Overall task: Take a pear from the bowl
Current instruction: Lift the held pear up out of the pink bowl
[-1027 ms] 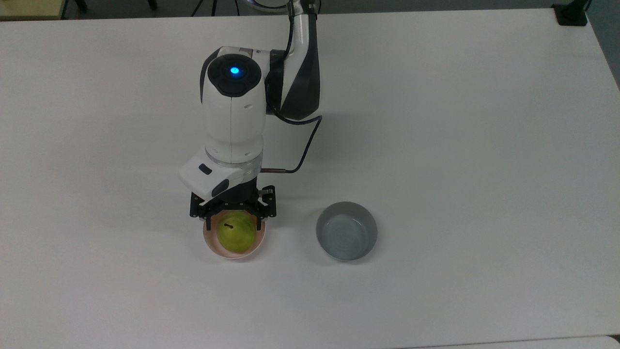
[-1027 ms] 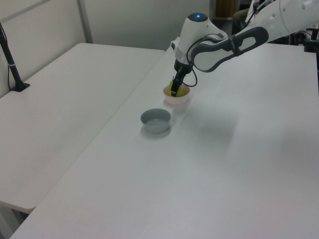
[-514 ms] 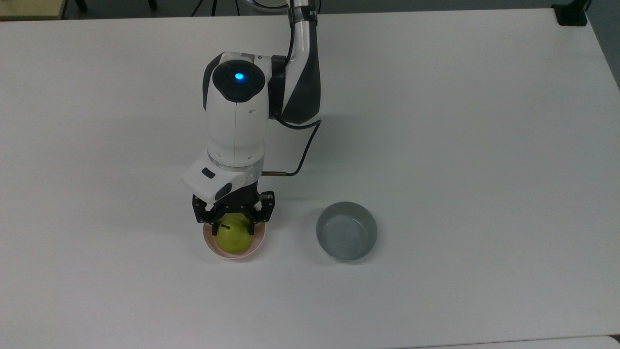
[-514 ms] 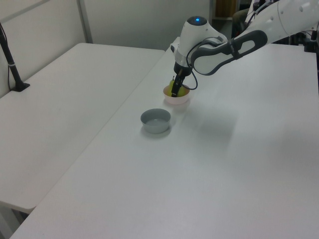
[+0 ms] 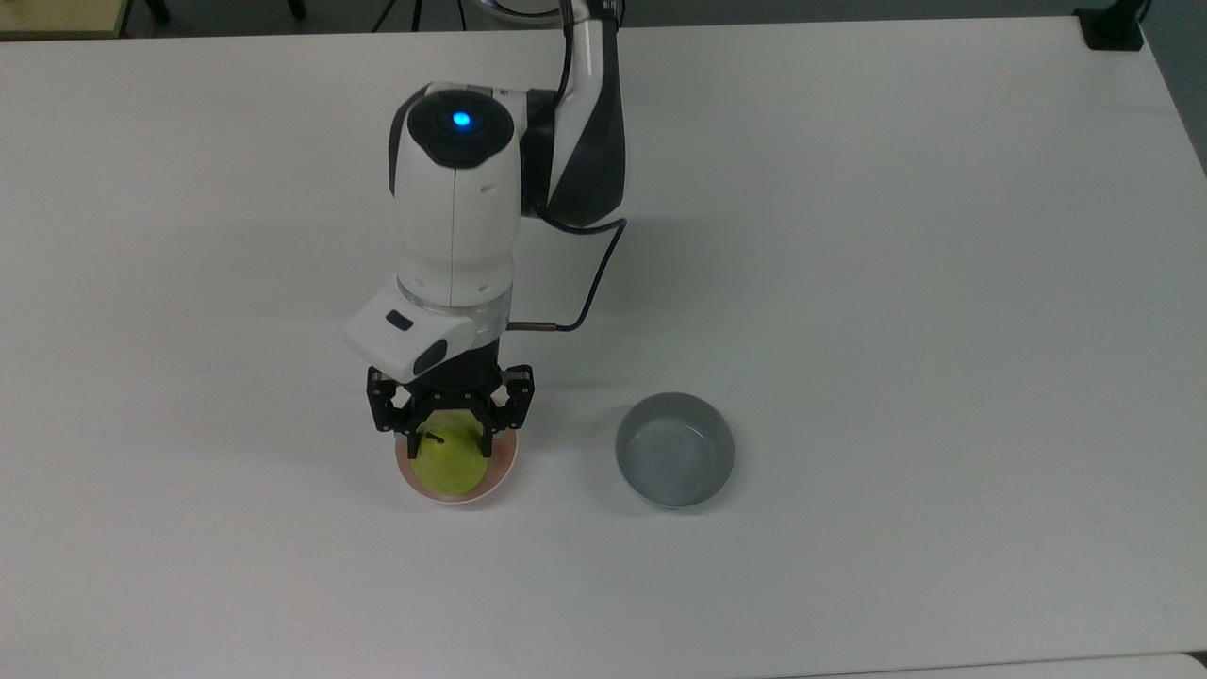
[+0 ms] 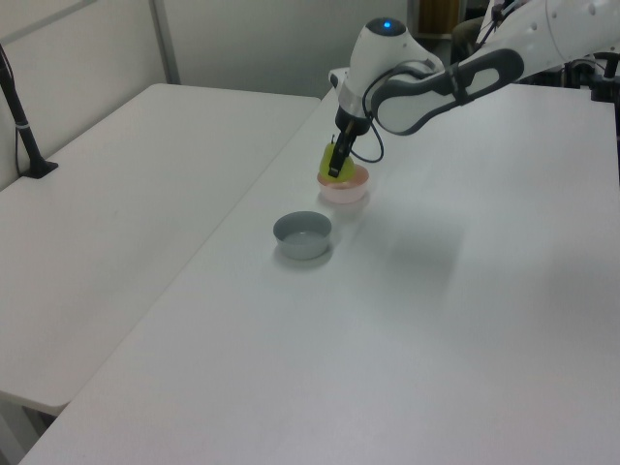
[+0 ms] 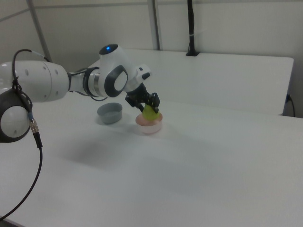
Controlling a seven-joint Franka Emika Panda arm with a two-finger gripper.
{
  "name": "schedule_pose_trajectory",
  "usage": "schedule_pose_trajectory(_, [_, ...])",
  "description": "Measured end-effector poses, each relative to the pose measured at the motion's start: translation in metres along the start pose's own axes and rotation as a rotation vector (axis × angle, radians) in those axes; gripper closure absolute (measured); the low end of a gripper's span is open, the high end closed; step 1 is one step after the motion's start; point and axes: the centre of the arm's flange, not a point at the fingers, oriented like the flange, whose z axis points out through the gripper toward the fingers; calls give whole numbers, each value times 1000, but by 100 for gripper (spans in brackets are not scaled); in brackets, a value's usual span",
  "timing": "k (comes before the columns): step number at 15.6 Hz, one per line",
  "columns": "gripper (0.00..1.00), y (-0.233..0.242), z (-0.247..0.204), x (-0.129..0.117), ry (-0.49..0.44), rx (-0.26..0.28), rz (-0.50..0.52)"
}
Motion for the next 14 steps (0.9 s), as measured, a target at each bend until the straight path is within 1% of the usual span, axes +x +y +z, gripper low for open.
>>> schedule_pose_trajectory(3, [32, 10, -35, 9, 46, 9, 25])
schedule_pose_trajectory(5, [32, 19, -57, 7, 63, 11, 39])
schedule_pose_trajectory(6, [32, 24, -68, 2, 64, 14, 42])
schedule_pose_trajectory(8, [32, 41, -97, -23, 53, 28, 30])
schedule_pose_trajectory(10, [32, 54, -117, -47, 43, 41, 18])
schedule_pose_trajectory(14, [32, 70, -153, -104, 22, 77, -8])
